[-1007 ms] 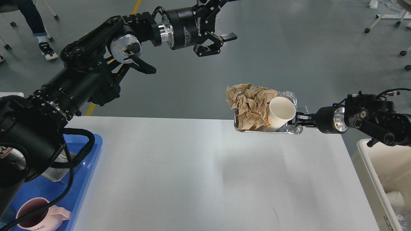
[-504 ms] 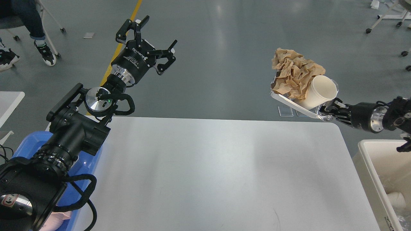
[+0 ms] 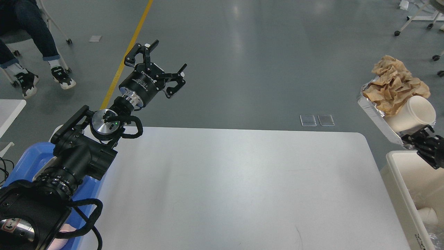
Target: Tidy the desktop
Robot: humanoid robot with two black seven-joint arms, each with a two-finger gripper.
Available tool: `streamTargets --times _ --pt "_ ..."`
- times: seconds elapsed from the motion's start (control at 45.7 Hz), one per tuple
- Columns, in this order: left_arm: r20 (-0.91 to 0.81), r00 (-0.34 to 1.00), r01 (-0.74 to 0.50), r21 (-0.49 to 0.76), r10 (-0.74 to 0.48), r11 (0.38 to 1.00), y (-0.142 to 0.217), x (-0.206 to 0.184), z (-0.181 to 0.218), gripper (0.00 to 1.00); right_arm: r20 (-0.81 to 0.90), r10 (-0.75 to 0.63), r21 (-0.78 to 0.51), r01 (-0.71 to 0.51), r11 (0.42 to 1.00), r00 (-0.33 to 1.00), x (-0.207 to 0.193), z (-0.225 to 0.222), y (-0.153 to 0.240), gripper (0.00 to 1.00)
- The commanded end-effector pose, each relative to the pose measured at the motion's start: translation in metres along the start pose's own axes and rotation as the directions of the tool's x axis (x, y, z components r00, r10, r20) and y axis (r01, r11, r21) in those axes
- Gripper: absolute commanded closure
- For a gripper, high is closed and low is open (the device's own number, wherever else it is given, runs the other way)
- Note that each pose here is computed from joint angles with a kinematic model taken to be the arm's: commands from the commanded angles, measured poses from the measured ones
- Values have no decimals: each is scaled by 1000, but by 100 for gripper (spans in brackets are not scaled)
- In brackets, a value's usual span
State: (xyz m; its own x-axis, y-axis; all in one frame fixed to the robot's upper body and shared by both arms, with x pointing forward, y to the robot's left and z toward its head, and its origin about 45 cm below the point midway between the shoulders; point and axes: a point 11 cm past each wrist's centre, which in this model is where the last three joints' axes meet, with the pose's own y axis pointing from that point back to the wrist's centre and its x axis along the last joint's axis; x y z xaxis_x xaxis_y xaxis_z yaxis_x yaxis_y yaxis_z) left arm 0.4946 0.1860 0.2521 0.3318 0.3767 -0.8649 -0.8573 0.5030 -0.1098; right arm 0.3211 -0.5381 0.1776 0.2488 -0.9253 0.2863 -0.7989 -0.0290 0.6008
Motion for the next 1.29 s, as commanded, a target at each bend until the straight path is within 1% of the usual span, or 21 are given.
streamTargets --times 0.0,0.197,0.482,0.679,0.81,1.073,1.095,1.117,1.16,1.182,1.204,1.226,1.27 --pt "-3 1000 -17 1 17 1000 0 2 0 1 44 39 -43 -37 998 998 10 24 14 100" --pt "-17 998 -55 7 56 998 4 11 -6 1 129 84 -108 -70 992 988 9 62 26 100" --pt "-21 996 -82 10 82 997 11 21 -8 1 231 228 -196 -184 963 946 25 109 53 100" --pt "-20 995 -99 10 100 995 17 29 -8 1 232 301 -261 -239 935 925 35 140 73 100" --pt "-3 994 -110 15 110 994 19 31 -7 1 239 317 -295 -243 924 918 32 156 83 100" --pt "5 994 -109 17 109 994 19 31 -7 1 262 361 -331 -268 905 895 34 174 96 100" --pt "4 994 -108 18 108 994 19 30 -7 1 261 369 -334 -275 901 892 36 175 97 99" --pt "4 994 -108 18 108 994 19 30 -7 1 262 375 -336 -280 899 889 37 176 98 91" --pt "5 994 -109 17 109 994 19 31 -7 1 259 383 -339 -288 896 887 39 178 99 69" --pt "4 994 -108 18 108 994 19 30 -7 1 259 387 -340 -291 894 885 40 179 101 49" --pt "4 994 -108 18 108 994 19 30 -7 1 253 395 -343 -300 890 883 42 179 102 18" --pt "5 994 -108 18 108 994 18 30 -7 1 252 398 -343 -303 889 882 43 179 102 0" --pt "5 994 -107 18 107 994 18 30 -7 1 244 402 -346 -308 886 882 44 181 103 0"
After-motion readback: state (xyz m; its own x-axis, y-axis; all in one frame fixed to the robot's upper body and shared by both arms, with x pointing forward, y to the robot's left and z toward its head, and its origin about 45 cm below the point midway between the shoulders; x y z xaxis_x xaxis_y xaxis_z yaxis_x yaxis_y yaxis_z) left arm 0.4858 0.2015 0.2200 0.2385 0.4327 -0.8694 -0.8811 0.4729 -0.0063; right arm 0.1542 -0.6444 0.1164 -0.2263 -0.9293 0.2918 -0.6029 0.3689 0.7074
